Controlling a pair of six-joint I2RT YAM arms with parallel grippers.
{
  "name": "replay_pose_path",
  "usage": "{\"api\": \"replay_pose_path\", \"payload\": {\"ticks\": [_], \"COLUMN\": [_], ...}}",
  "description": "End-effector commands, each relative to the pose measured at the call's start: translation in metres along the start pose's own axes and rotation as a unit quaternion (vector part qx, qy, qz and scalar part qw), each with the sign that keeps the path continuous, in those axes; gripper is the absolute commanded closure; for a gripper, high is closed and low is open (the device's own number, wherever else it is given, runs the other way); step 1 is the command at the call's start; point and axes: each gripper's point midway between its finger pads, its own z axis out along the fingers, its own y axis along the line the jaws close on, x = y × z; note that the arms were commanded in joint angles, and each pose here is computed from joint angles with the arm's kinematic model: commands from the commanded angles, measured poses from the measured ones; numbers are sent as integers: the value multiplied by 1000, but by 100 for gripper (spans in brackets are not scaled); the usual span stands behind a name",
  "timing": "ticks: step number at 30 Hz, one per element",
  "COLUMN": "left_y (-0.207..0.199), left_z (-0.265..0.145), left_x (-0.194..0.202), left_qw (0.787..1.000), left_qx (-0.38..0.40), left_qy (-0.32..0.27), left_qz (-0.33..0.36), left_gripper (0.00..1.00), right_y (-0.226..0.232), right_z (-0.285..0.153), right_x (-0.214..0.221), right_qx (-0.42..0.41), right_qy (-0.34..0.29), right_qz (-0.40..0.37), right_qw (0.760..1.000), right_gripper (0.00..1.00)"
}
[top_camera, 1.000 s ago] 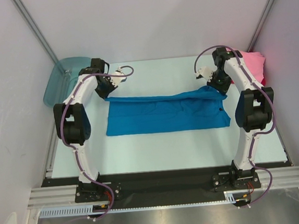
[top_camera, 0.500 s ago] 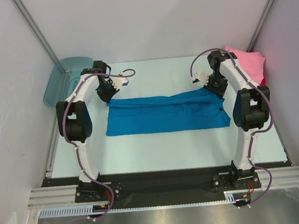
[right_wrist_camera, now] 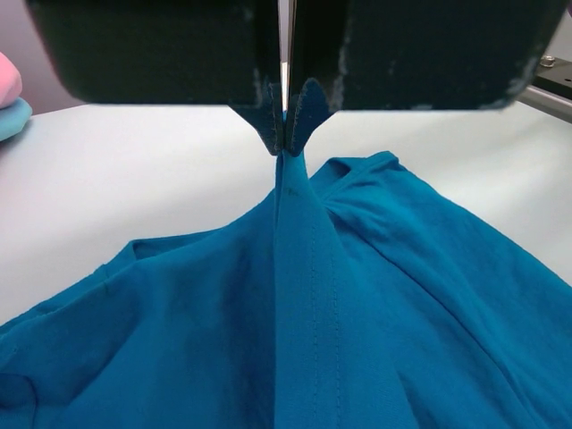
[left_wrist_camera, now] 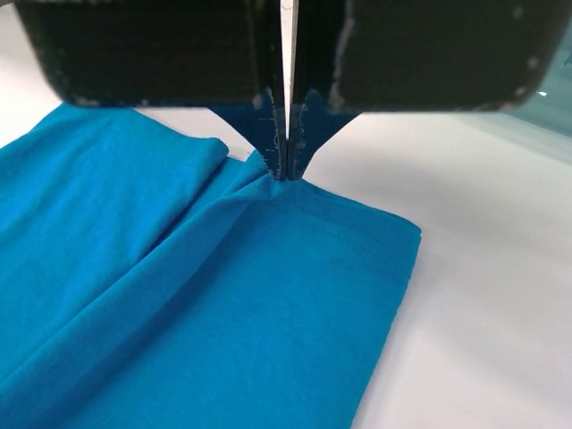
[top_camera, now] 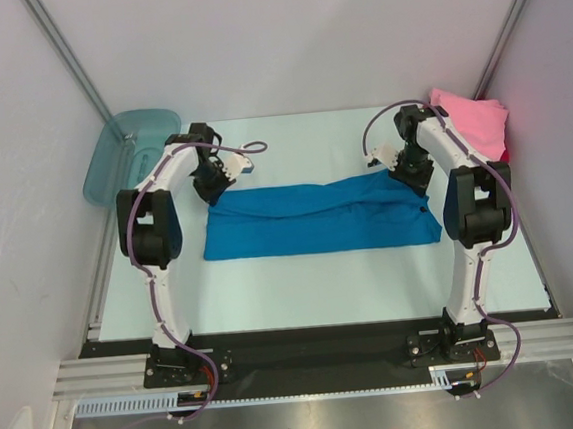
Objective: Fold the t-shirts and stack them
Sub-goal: Fold the tshirt
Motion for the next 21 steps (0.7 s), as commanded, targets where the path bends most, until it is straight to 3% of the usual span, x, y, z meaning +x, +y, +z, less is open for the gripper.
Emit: {"api": "replay_pose_path", "payload": {"ticks": [1, 21], "left_y": [-1, -16], "left_z": [-7, -7], "left_x": [-3, 18], "left_qw": [1000, 997], "left_qx": [3, 33], "left_qy": [-1, 45], "left_qz": [22, 54], "left_gripper": [100, 100], "right_y": [2, 3], "right_z": [-5, -8], "right_x": [-2, -7], "right_qx": [1, 2], "right_qy": [-3, -1], "right_qz": [-3, -15], "right_qw": [1000, 1000], "right_gripper": [100, 100]}}
